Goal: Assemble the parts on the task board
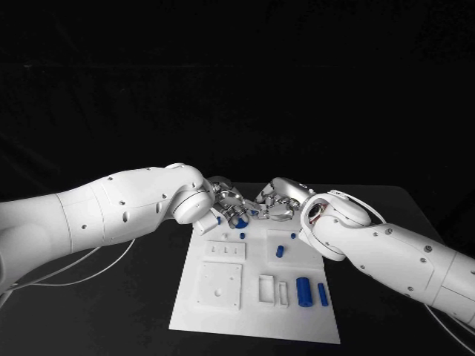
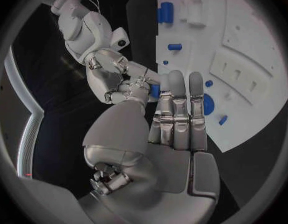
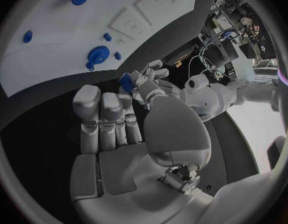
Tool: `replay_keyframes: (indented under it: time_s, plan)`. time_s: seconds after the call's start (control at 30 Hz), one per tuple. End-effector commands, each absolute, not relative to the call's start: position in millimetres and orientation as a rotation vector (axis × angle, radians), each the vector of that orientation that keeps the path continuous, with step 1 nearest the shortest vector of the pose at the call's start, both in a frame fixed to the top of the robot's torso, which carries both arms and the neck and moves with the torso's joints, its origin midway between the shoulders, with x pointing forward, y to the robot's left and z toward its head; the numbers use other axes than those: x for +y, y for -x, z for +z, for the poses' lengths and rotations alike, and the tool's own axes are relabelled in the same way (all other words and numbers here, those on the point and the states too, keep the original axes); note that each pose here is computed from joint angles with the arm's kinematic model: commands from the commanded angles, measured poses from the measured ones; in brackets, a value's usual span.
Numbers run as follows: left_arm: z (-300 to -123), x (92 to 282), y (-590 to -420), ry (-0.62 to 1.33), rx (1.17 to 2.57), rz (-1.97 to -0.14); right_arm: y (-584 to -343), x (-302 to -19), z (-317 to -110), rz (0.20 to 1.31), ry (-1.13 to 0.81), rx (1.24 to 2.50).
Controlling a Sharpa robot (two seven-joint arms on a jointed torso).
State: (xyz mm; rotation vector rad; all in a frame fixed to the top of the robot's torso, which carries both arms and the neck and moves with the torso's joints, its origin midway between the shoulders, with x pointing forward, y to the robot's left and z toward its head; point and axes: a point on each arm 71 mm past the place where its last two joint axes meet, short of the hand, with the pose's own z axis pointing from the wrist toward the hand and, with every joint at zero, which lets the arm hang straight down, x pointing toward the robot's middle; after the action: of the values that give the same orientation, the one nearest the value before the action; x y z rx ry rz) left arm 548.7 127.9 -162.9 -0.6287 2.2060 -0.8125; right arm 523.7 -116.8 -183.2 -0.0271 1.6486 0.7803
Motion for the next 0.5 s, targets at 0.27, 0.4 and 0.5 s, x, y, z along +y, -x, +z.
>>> replay_keyframes:
  time_s: [0.27, 0.4, 0.5]
  plan:
    - [-160.9, 121.3, -547.8, 0.618, 2.191, -0.857, -521.9, -112.5, -185.5, 0.783, 0.055, 1.668]
    - [-160.9, 121.1, -547.9, 0.621, 2.187, -0.859, -521.9, -112.8, -185.9, 0.781, 0.055, 1.671]
    - [-161.0, 121.6, -548.3, 0.626, 2.181, -0.858, -522.0, -113.3, -186.3, 0.779, 0.054, 1.673]
